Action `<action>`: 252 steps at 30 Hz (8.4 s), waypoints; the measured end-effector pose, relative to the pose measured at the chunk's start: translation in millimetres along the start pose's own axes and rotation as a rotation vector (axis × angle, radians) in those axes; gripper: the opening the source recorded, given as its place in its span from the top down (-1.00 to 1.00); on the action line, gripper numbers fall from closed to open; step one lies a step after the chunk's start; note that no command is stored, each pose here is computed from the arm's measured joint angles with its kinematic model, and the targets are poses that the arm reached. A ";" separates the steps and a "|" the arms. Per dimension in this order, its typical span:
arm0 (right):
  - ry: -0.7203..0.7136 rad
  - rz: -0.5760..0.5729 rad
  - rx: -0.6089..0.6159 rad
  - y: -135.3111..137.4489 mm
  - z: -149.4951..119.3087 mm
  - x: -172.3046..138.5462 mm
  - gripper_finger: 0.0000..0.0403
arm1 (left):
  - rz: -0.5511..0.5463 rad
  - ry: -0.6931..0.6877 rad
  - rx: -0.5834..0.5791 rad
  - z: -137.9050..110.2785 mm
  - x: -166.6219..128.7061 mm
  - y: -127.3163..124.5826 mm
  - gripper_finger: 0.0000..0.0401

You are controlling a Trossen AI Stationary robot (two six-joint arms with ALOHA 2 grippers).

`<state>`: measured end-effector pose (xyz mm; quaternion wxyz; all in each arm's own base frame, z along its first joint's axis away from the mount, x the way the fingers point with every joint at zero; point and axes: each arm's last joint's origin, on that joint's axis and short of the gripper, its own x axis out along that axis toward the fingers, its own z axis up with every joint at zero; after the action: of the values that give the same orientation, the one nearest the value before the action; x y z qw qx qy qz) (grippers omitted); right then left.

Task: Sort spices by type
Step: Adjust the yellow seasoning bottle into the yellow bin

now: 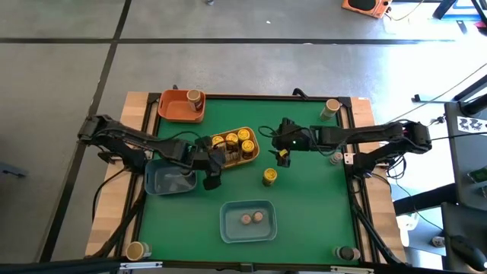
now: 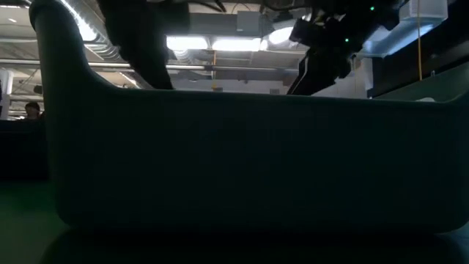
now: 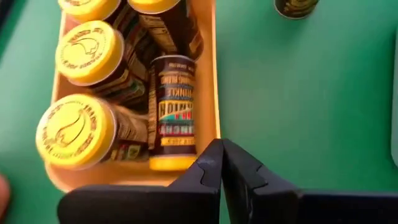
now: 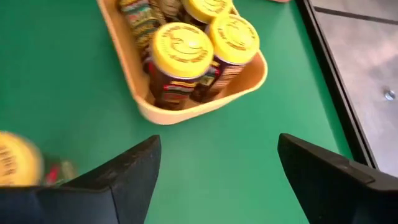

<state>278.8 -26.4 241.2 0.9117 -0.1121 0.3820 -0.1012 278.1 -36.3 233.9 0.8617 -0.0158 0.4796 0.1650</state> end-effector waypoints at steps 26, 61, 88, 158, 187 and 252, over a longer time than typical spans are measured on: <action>0.077 -0.049 0.074 -14.3 -14.1 58.3 -0.60 | 0.187 0.221 -0.139 -3.4 47.0 46.2 0.97; 0.083 -0.023 0.065 -9.3 -18.4 76.4 -0.60 | 0.175 0.246 -0.001 -0.5 79.0 48.2 0.97; -0.024 0.014 0.114 -21.0 -2.0 16.4 -0.60 | 0.043 0.058 0.002 9.6 16.5 28.1 0.97; 0.011 0.009 0.106 -18.1 -5.8 32.2 -0.60 | -0.078 0.424 0.089 15.5 76.1 43.7 0.97; 0.011 0.011 0.106 -18.1 -5.8 32.0 -0.60 | -0.092 0.185 0.049 42.4 62.7 43.9 0.97; -0.036 0.217 0.341 23.1 6.6 -18.0 -0.89 | -0.031 -0.164 0.053 -0.1 -1.4 -3.5 0.97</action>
<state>273.4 1.4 251.3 0.9298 0.0842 0.3526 -0.0635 278.3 -40.0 234.5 0.9007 0.0133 0.4113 0.1396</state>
